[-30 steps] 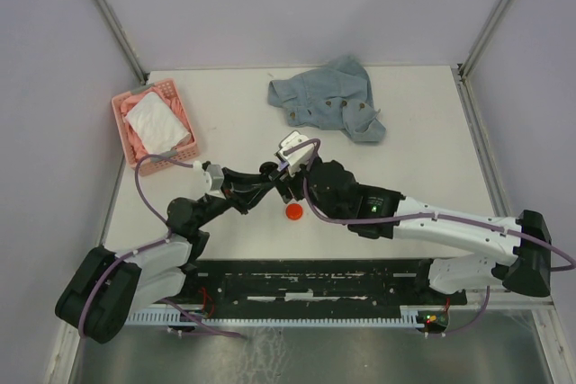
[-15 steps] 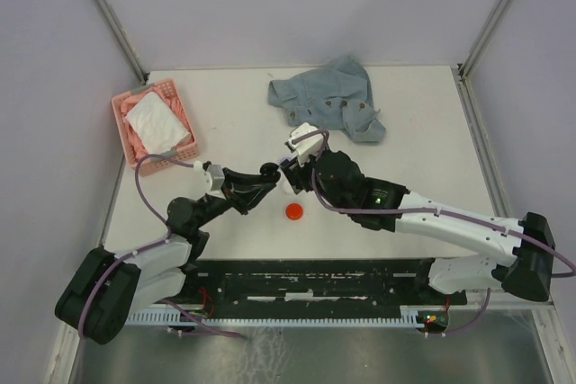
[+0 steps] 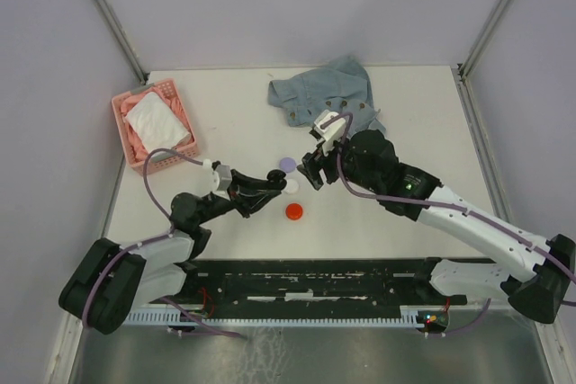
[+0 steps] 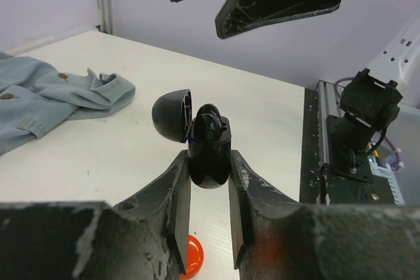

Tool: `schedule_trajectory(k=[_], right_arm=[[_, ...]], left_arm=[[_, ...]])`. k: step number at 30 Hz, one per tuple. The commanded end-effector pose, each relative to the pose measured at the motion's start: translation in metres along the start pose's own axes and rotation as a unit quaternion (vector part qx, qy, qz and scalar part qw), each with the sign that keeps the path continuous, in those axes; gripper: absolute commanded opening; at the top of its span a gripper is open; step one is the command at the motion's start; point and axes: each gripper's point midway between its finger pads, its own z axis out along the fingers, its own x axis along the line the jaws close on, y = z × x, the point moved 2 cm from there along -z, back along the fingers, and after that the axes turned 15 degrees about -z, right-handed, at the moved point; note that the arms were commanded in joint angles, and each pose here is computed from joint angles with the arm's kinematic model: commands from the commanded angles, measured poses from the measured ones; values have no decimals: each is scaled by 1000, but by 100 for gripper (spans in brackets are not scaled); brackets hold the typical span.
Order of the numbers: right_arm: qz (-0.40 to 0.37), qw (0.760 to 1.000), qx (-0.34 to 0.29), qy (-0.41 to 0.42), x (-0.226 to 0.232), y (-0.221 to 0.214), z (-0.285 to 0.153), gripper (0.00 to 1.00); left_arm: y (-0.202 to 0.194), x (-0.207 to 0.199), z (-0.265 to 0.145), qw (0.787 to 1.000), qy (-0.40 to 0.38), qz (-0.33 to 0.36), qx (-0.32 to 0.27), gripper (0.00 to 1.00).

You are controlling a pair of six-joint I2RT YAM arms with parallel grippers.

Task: Insert the wireless bluetooth earbuds into the charging case
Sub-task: Place the earbud in the charging case, then close the charging case.

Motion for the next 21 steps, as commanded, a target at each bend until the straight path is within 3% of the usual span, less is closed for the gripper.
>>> schedule_trajectory(k=[1,8,21], right_arm=[[-1,992,-26,126,24,12,-8,78],[11,974,-49,220,31,16,-16,80],[28,956,-45,289,39,8,-2,82]], left_arm=[[16,-10,14,997,-57,45,0,3],[17,-12,29,993,-109,40,22,3],[23,-14,52,987,-156,32,37,3]])
